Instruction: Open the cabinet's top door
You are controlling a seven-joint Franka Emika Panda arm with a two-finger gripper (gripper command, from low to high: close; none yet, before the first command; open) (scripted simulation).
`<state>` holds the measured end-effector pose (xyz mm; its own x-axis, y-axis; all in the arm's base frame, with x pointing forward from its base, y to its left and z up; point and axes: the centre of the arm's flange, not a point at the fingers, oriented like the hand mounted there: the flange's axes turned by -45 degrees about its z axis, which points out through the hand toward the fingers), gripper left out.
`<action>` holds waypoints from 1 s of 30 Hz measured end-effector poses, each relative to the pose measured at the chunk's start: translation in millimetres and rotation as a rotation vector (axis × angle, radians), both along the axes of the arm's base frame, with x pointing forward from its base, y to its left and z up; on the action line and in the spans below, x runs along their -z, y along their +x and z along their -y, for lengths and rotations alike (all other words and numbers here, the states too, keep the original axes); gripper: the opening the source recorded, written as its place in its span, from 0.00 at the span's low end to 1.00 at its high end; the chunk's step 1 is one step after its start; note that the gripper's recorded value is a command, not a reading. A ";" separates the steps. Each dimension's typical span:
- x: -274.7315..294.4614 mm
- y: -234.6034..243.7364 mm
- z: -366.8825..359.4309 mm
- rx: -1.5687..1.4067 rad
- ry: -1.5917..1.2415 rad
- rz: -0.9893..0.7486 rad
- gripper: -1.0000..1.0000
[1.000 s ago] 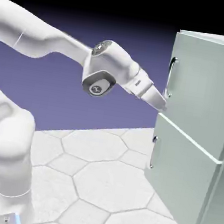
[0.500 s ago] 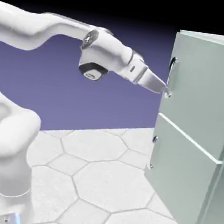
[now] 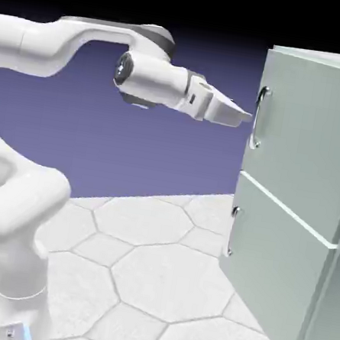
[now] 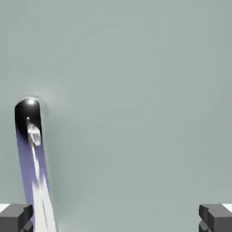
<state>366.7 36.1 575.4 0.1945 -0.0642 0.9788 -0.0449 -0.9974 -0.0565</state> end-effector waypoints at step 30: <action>56.2 63.9 -43.1 -0.083 -0.056 0.201 0.00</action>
<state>430.6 79.2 519.2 -0.0021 -0.0002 1.0000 0.0438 -0.9990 -0.0001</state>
